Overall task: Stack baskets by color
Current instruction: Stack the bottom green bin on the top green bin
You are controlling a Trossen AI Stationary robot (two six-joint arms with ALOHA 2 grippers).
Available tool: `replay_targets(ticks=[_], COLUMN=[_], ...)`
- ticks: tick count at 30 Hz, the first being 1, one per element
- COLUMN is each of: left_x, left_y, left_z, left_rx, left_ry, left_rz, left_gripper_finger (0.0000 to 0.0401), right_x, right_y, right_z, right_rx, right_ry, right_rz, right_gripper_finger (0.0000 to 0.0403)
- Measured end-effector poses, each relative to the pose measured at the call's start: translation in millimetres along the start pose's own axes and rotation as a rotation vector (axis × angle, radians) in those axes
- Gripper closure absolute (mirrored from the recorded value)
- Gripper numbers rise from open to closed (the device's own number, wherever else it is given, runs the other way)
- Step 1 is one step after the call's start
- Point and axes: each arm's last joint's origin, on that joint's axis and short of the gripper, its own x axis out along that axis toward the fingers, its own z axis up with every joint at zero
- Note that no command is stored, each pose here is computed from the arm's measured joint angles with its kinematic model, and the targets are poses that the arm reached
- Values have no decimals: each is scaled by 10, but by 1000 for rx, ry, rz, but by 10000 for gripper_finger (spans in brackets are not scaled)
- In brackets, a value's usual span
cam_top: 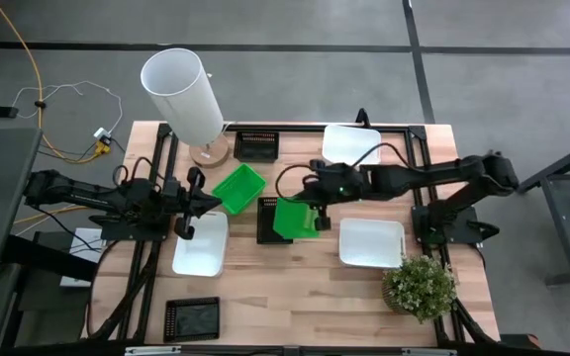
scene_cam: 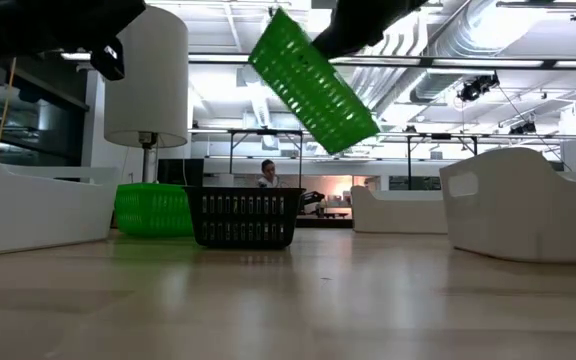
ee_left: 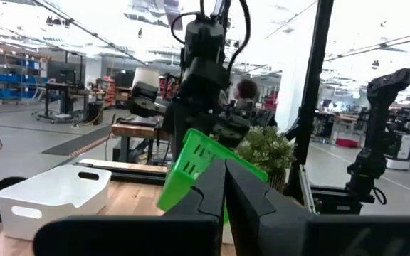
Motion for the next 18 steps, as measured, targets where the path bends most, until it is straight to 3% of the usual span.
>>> replay_targets(ticks=[4, 7, 12, 18], left_x=[-1, -4, -7, -8], left_y=[-14, -29, -49, -58], left_z=[38, 74, 81, 82], left_rx=[-10, -20, -17, 18], left_ry=[-37, -71, -80, -86], left_rz=[-38, -77, -80, -47], left_gripper_finger=[401, 401, 401, 401], right_x=[156, 224, 455, 978], right_y=[-97, -232, -449, -610], right_z=[-28, 159, 493, 674], right_rx=[-108, -186, -273, -461], right_ry=[14, 0, 80, 198], right_rz=[-103, -182, -170, -133], right_gripper_finger=[403, 403, 403, 403])
